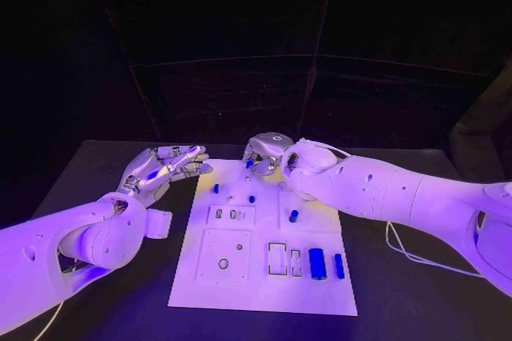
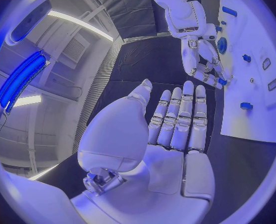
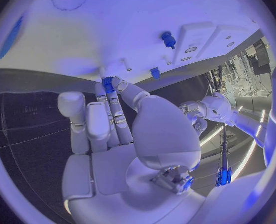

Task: Assemble the parts on the task board

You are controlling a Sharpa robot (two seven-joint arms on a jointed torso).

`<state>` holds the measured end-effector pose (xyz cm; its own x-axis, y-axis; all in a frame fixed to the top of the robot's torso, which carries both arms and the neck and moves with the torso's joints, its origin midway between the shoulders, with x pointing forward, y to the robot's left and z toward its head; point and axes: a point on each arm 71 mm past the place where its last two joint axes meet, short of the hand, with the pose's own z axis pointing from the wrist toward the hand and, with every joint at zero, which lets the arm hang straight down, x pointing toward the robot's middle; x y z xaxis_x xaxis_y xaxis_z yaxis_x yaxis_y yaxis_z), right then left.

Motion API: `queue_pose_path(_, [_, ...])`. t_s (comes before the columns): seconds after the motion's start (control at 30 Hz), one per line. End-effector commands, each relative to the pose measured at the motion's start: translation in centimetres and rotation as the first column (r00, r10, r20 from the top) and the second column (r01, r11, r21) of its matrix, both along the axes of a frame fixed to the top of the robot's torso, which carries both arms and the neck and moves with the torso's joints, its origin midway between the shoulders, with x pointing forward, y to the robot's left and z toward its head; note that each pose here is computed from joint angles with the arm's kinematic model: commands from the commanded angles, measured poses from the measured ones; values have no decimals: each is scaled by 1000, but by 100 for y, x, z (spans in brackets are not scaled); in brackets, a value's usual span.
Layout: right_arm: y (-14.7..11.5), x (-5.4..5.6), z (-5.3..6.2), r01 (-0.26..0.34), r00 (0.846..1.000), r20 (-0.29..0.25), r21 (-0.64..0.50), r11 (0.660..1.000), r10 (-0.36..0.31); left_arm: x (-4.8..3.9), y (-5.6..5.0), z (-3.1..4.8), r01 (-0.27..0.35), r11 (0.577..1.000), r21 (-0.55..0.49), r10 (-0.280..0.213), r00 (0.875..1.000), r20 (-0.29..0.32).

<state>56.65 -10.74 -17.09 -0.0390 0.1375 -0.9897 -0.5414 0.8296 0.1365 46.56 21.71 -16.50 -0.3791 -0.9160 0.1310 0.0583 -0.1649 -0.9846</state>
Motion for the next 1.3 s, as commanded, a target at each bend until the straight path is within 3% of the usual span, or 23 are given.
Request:
queue_pose_path(0.03, [0,6,-24,13,1000,-7,-23,1000,-13,-5,-17,24,16,1000,-4,-15,1000,8])
queue_pose_path(0.37, [-42,18,-13,56,998,28,-52,997,-54,-4,-11,29,18,1000,-3,-18,1000,7])
queue_pose_path(0.93, [-59,-33,22,36,998,53,-35,999,-34,1,18,25,12,1000,2,-12,1000,1])
queue_pose_path(1.3, [-79,-54,15,33,999,37,-45,998,-31,4,28,23,11,1000,3,-11,1000,-1])
